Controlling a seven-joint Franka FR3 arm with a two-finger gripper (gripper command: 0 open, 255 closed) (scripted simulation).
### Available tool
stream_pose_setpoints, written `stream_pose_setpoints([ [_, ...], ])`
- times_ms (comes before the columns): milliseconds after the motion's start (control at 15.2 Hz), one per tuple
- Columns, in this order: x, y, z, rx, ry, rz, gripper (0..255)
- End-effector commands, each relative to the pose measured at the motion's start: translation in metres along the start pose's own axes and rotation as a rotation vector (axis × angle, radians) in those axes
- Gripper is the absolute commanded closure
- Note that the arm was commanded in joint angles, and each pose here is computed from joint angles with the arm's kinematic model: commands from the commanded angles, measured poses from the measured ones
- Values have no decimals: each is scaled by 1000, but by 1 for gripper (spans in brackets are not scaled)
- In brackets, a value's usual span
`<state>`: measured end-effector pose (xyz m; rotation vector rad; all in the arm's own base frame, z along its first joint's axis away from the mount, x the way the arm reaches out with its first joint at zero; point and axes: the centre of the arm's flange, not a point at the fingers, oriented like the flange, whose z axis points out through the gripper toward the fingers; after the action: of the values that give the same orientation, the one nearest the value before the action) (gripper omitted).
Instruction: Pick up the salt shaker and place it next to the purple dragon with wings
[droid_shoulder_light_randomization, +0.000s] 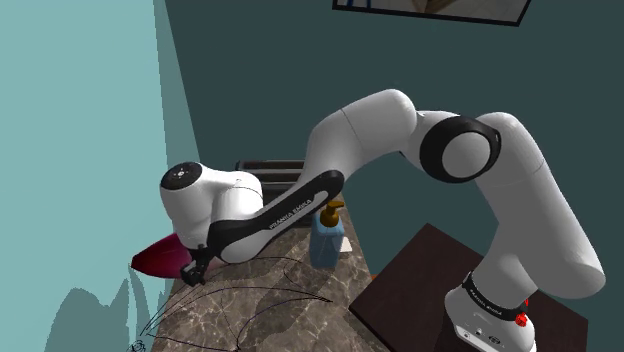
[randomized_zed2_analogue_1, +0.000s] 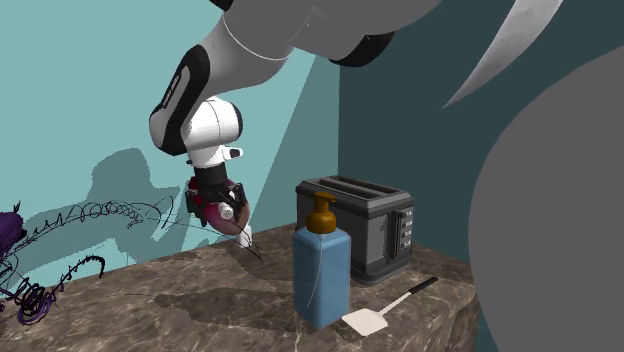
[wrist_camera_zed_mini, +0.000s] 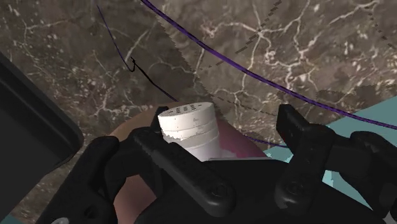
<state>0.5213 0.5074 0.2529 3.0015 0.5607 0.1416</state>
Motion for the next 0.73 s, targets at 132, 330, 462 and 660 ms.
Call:
stream_pose_setpoints([
  [132, -2, -17, 16, 63, 54, -16, 255],
  [330, -3, -19, 32, 63, 54, -16, 255],
  [462, -4, -20, 42, 63, 54, -16, 255],
  [660, -4, -21, 50, 63, 54, -16, 255],
])
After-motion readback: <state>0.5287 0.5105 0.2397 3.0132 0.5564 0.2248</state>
